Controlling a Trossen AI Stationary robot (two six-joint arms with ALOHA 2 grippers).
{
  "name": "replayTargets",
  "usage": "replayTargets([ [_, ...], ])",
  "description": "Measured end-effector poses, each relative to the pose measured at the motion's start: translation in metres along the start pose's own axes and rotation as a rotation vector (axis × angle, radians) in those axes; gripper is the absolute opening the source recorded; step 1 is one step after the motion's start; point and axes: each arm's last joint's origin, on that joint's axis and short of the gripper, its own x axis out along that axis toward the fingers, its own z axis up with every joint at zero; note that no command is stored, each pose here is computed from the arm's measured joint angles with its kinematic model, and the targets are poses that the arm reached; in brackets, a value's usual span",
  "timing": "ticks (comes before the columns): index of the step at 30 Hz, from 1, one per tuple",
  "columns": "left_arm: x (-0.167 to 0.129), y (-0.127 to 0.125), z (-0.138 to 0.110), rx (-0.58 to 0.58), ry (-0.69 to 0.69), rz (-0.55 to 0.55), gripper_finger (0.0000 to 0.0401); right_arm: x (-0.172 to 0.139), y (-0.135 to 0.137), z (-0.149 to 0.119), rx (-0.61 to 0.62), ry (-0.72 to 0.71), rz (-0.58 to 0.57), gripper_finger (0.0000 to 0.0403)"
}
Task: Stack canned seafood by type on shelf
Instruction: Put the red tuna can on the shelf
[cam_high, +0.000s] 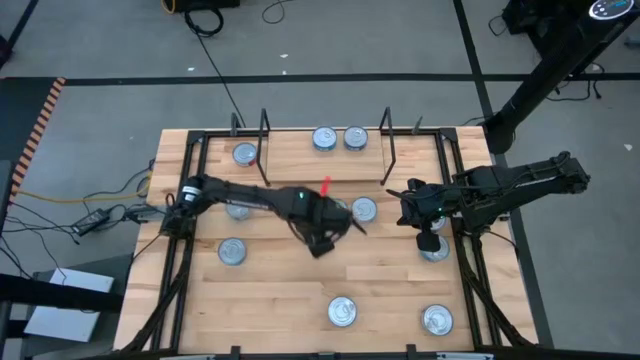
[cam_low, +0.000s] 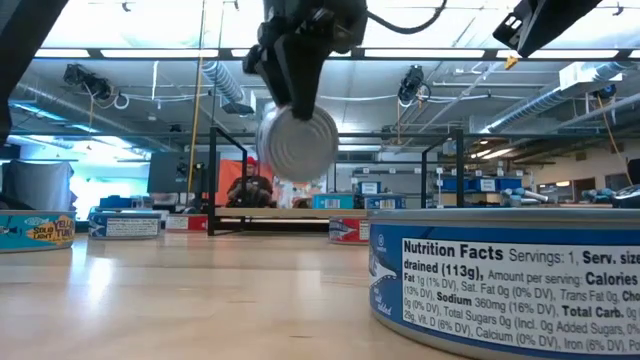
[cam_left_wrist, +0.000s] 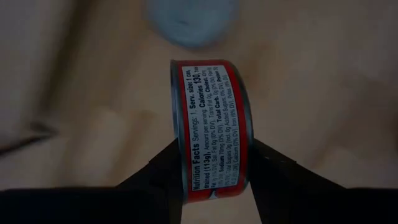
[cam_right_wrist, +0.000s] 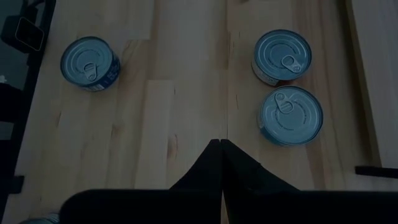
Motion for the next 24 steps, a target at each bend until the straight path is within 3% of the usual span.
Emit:
replayTargets([
  [5,-0.018,0.040,0.017,-0.027,-0.046,0.185,0.0146,0.000,0.000,0.000,0.016,0.000,0.000,0.0006],
  [12,-0.015,0.087,0.040,-0.007,-0.105,0.402,0.0146,0.000,0.000,0.000,0.017,0.000,0.000,0.0006],
  [18,0.000,0.116,0.059,0.038,-0.111,0.525,0.0146,0.000,0.000,0.000,0.019,-0.001,-0.001,0.0006],
  [24,0.033,0.134,0.072,0.146,0.013,0.615,0.0146,0.000,0.000,0.001,0.028,-0.012,0.000,0.0006],
])
